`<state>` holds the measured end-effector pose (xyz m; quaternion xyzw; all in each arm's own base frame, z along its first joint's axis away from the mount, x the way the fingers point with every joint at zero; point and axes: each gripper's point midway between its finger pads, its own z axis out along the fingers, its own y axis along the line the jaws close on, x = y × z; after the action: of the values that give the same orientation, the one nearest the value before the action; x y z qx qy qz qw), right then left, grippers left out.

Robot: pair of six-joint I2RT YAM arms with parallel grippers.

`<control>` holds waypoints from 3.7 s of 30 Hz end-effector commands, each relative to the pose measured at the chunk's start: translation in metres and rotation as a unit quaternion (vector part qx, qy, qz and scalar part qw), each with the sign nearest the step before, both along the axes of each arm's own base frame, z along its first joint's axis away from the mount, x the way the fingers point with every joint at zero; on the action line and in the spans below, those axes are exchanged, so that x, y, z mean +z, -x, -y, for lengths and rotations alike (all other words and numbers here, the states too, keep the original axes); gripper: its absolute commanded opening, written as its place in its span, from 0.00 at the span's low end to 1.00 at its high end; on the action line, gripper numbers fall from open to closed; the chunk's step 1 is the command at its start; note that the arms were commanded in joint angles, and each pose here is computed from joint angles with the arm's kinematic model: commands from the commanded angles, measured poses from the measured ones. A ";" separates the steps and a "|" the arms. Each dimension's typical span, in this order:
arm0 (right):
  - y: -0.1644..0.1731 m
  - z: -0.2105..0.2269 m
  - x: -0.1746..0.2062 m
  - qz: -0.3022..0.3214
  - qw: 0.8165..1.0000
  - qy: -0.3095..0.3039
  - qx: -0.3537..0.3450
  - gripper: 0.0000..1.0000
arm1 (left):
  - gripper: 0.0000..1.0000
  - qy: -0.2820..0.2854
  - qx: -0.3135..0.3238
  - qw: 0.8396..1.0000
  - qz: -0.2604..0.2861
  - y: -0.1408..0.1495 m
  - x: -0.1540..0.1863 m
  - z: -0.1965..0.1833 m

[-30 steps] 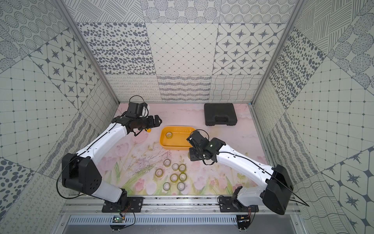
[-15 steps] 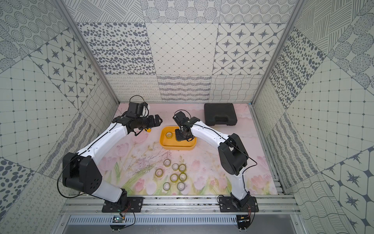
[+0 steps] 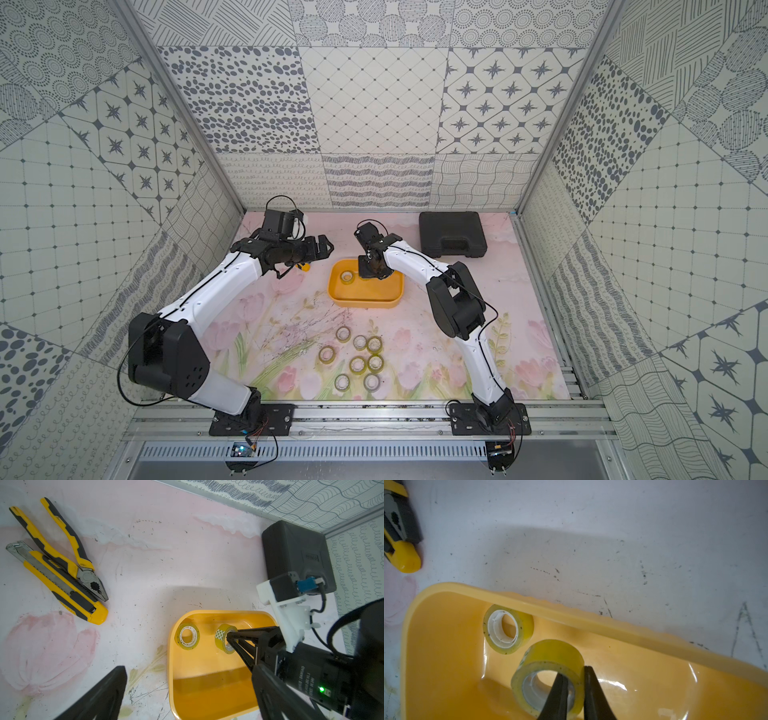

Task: Put the transparent tape into the storage box
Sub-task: Place the tape in the storage box, then pick up the tape at the center of the board.

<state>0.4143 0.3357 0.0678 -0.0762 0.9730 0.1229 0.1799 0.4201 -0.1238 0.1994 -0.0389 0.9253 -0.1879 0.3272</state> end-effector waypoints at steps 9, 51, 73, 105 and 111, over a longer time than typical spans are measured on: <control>-0.017 -0.014 -0.010 0.000 1.000 -0.018 -0.024 0.26 | 0.99 0.026 -0.006 1.000 0.004 -0.002 0.005 0.005; 0.150 0.069 0.115 0.052 0.990 -0.123 0.042 0.43 | 0.99 0.100 -0.022 0.990 -0.094 -0.012 -0.044 0.035; 0.211 0.060 -0.007 -0.070 0.995 0.006 0.065 0.43 | 0.99 0.084 0.005 0.992 -0.091 -0.017 -0.043 0.013; 0.211 0.041 -0.038 -0.094 0.993 0.034 0.067 0.42 | 0.99 0.079 0.005 0.993 -0.086 -0.016 -0.040 0.010; 0.212 0.047 -0.045 -0.095 0.992 0.049 0.061 0.39 | 0.99 0.080 0.006 0.993 -0.086 -0.017 -0.040 0.010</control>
<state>0.2001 0.2885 0.0266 -0.1358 0.9829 0.1031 0.0692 0.4353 -0.1364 0.1487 -0.0928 0.9340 -0.2552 0.2324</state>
